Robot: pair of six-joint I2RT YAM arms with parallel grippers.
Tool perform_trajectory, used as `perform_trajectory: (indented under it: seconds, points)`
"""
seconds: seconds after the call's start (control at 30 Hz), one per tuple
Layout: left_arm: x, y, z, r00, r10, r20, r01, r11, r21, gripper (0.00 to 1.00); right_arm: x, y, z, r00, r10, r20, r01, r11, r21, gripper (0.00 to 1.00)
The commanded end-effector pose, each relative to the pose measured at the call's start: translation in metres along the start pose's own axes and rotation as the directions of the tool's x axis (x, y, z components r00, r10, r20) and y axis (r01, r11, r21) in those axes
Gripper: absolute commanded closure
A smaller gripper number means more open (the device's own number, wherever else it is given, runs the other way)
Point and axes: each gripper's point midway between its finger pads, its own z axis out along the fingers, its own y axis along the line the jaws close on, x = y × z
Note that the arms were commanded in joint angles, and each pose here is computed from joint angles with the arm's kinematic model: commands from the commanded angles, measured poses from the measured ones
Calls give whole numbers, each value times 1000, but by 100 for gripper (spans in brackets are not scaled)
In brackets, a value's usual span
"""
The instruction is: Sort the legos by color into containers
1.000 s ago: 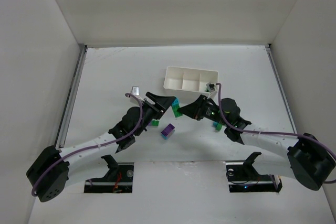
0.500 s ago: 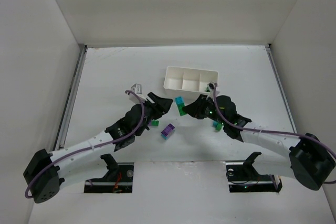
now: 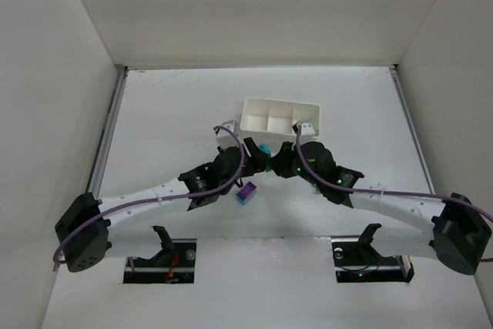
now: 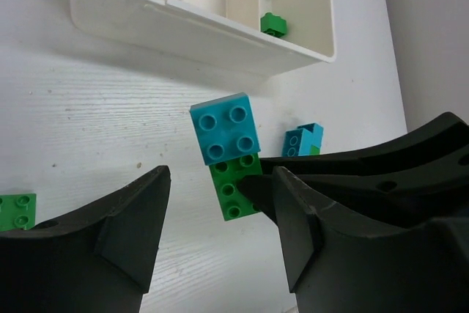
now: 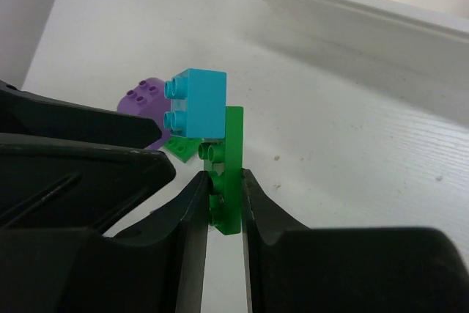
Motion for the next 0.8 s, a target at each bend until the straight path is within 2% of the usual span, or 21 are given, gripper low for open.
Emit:
perform_trajectory:
  seconds: [0.0,0.53,0.77]
  points:
    - [-25,-16,-3,998,-3,64,1,1000,23,46,-18,3,1,998,-39,51,38,999,28,83]
    - [-24,-12,11,997,-7,72,7,1000,-1,48,-18,22,-1,997,-46,63,48,999,-25,83]
    - [-25,-12,16,997,-22,77,22,1000,4,56,-15,27,-1,997,-43,58,45,998,-43,83]
